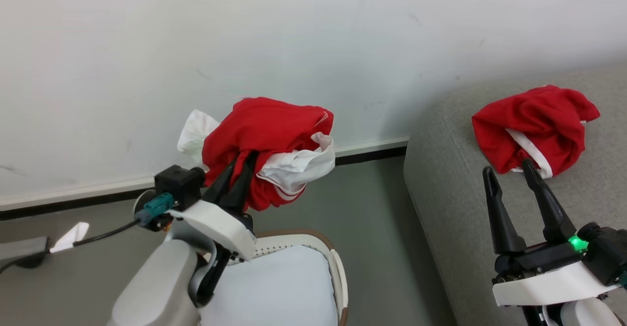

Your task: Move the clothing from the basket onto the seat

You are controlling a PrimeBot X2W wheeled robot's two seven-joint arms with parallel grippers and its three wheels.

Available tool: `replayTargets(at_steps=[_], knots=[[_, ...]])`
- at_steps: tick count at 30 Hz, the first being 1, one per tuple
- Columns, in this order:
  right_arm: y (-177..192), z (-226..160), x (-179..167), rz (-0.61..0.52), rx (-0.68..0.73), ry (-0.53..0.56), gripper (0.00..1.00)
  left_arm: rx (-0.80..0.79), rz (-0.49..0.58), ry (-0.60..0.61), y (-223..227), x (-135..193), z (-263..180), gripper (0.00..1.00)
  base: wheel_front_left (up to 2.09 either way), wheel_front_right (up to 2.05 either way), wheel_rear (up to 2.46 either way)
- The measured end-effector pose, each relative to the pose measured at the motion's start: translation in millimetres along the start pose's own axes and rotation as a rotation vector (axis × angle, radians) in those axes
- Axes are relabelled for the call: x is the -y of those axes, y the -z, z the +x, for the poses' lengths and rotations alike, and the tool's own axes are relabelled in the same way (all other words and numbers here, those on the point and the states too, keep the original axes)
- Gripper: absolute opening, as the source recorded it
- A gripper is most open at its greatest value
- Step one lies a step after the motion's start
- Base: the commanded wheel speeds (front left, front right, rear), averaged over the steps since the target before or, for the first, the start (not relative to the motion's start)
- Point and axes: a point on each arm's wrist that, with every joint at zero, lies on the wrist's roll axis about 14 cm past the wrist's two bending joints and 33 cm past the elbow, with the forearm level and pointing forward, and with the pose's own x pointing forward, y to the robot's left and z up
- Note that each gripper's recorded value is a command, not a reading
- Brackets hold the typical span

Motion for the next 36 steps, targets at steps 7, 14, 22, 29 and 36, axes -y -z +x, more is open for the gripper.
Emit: replayTargets(at_steps=[7,14,22,29,36], knots=[[4,-4,-9,0.017,-0.013,-0.021,1.0,0.076,0.016,0.011,-28,10,-5,0.0,0.0,0.0,0.0],[12,-3,-10,0.012,-0.037,-0.033,1.0,0.075,0.012,0.018,-29,15,-4,0.0,0.0,0.0,0.0],[14,1,-17,0.012,-0.042,-0.06,1.0,0.065,0.012,0.022,-28,17,-5,0.0,0.0,0.0,0.0],[21,3,-43,0.004,-0.07,-0.162,1.0,0.057,0.016,0.028,-27,20,-6,0.0,0.0,0.0,0.0],[33,9,-85,-0.008,-0.116,-0.337,1.0,0.034,0.006,0.038,-19,26,-9,0.0,0.0,0.0,0.0]])
